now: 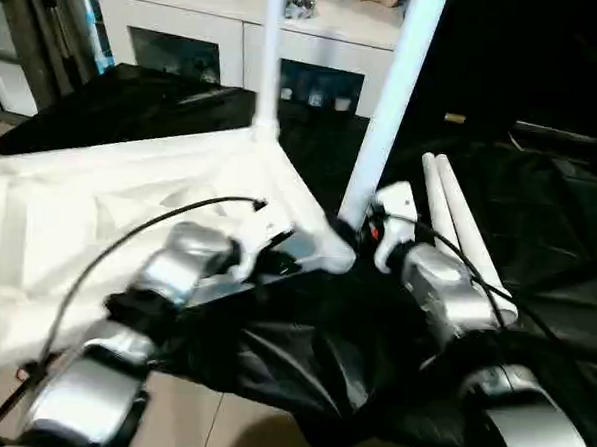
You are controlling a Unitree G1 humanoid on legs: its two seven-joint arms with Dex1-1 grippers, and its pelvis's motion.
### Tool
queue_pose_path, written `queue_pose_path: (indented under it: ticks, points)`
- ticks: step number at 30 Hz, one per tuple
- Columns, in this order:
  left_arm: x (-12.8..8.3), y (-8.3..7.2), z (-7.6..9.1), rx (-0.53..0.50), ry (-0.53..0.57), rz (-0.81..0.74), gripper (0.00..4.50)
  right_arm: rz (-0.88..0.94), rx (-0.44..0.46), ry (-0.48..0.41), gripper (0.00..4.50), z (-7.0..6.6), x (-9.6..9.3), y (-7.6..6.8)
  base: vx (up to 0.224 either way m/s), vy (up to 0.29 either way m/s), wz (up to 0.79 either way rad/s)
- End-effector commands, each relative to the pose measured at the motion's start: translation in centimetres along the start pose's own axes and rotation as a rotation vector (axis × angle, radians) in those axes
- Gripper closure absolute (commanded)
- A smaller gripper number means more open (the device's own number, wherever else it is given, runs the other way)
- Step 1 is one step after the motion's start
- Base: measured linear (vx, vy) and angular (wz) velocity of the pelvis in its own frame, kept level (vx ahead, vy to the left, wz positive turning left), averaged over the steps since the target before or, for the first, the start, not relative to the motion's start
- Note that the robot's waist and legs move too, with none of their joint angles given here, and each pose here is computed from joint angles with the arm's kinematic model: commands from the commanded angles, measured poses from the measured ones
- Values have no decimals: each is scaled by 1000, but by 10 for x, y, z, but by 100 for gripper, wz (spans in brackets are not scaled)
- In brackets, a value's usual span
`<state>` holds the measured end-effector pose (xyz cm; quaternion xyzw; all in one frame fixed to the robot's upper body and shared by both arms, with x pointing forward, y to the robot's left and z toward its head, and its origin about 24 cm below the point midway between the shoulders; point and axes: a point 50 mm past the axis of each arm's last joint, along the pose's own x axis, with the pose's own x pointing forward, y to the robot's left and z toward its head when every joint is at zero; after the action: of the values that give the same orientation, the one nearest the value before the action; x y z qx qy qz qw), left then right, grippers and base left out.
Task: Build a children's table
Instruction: Rotate leg to tighten
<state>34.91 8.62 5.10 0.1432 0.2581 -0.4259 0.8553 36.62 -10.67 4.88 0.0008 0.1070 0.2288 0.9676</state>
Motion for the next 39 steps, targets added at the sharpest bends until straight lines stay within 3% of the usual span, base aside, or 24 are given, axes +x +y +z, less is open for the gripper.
queue_pose_path:
  ticks: [1, 5, 13, 16, 19, 20, 23, 24, 26, 30, 39]
  points:
    - [-7, 11, 36, 21, -116, 108, 450, -36, 73, 244, 261, -59, -13, 5, 0, 0, 0]
    - [2, 2, 34, 29, -88, 128, 450, -35, 89, 254, 261, -59, -6, 16, 0, 0, 0]
    - [-1, 5, 31, 39, -71, 127, 450, -6, 69, 258, 261, -58, -4, 21, 0, 0, 0]
    - [-1, 5, 32, 46, -78, 113, 450, 5, 80, 241, 191, -55, -2, 22, 0, 0, 0]
    - [-1, 3, 33, 53, -87, 99, 450, 5, 85, 220, 183, -50, -1, 20, 0, 0, 0]
    - [-2, 3, 34, 66, -96, 86, 450, 4, 90, 203, 147, -46, 0, 19, 0, 0, 0]
    - [-3, 1, 35, 93, -113, 60, 450, 9, 102, 172, 143, -41, 1, 17, 0, 0, 0]
    - [-3, 1, 35, 99, -118, 52, 450, 12, 106, 163, 114, -39, 1, 16, 0, 0, 0]
    - [-5, 0, 35, 111, -131, 26, 450, 47, 101, 131, 103, -33, 1, 13, 0, 0, 0]
    - [-12, -4, 33, 157, -166, -78, 450, 181, 51, 81, 70, -20, -4, 6, 0, 0, 0]
    - [-31, -12, 18, 241, -174, -327, 450, 521, -129, 55, 70, -9, -39, -6, 0, 0, 0]
